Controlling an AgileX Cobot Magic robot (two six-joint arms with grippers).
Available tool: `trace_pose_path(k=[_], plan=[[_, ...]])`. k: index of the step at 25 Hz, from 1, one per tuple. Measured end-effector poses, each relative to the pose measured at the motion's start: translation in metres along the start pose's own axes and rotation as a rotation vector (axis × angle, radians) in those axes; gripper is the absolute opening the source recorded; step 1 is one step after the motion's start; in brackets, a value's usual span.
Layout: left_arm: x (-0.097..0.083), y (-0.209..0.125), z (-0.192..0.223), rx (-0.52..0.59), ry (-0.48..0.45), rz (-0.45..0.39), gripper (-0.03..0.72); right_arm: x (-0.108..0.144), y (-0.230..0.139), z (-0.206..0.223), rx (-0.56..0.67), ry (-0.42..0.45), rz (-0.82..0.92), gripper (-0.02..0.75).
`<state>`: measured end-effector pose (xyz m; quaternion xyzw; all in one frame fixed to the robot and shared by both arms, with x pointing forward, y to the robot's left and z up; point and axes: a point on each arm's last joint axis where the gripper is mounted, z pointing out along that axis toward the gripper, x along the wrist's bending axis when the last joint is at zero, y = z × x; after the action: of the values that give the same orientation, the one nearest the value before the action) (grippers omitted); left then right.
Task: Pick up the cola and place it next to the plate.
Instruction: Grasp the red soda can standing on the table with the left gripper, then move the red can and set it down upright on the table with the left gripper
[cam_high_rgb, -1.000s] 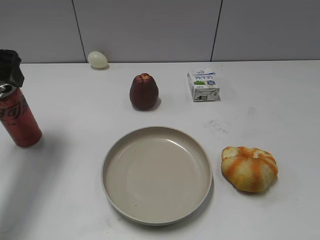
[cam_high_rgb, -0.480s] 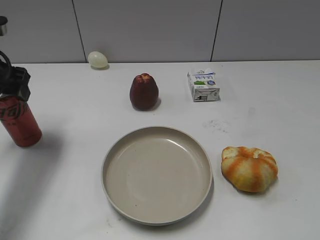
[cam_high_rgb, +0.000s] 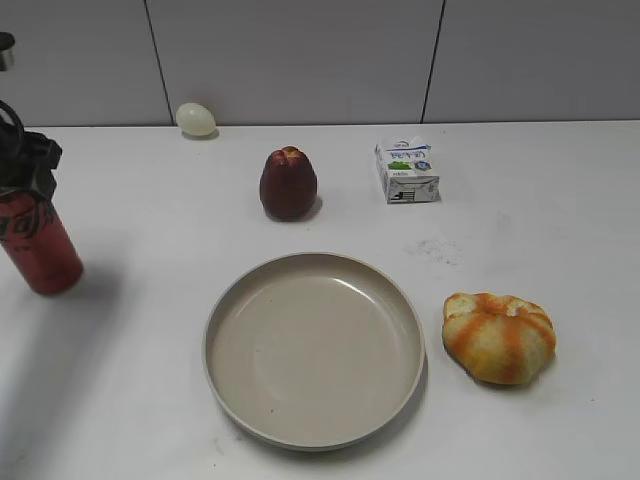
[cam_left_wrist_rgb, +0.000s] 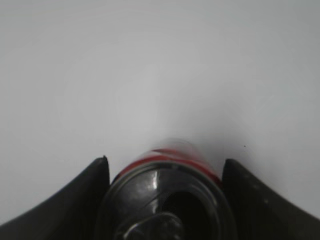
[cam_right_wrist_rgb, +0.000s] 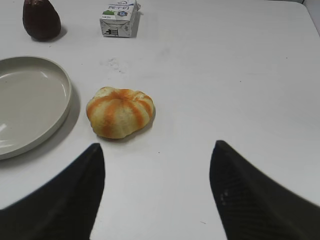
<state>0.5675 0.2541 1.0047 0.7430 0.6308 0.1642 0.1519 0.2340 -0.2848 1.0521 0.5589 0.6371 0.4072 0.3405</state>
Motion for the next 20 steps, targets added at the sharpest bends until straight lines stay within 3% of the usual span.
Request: trace_pose_path(k=[4, 13, 20], plan=[[-0.01, -0.001, -0.023, -0.026, -0.006, 0.041, 0.513, 0.0, 0.0, 0.0, 0.0, 0.0, 0.0, 0.531], [-0.086, -0.019, -0.054, 0.009, -0.106, 0.236, 0.513, 0.0, 0.0, 0.0, 0.0, 0.0, 0.0, 0.531], [-0.12, -0.031, -0.059, 0.013, -0.155, 0.258, 0.513, 0.0, 0.0, 0.0, 0.0, 0.0, 0.0, 0.531]])
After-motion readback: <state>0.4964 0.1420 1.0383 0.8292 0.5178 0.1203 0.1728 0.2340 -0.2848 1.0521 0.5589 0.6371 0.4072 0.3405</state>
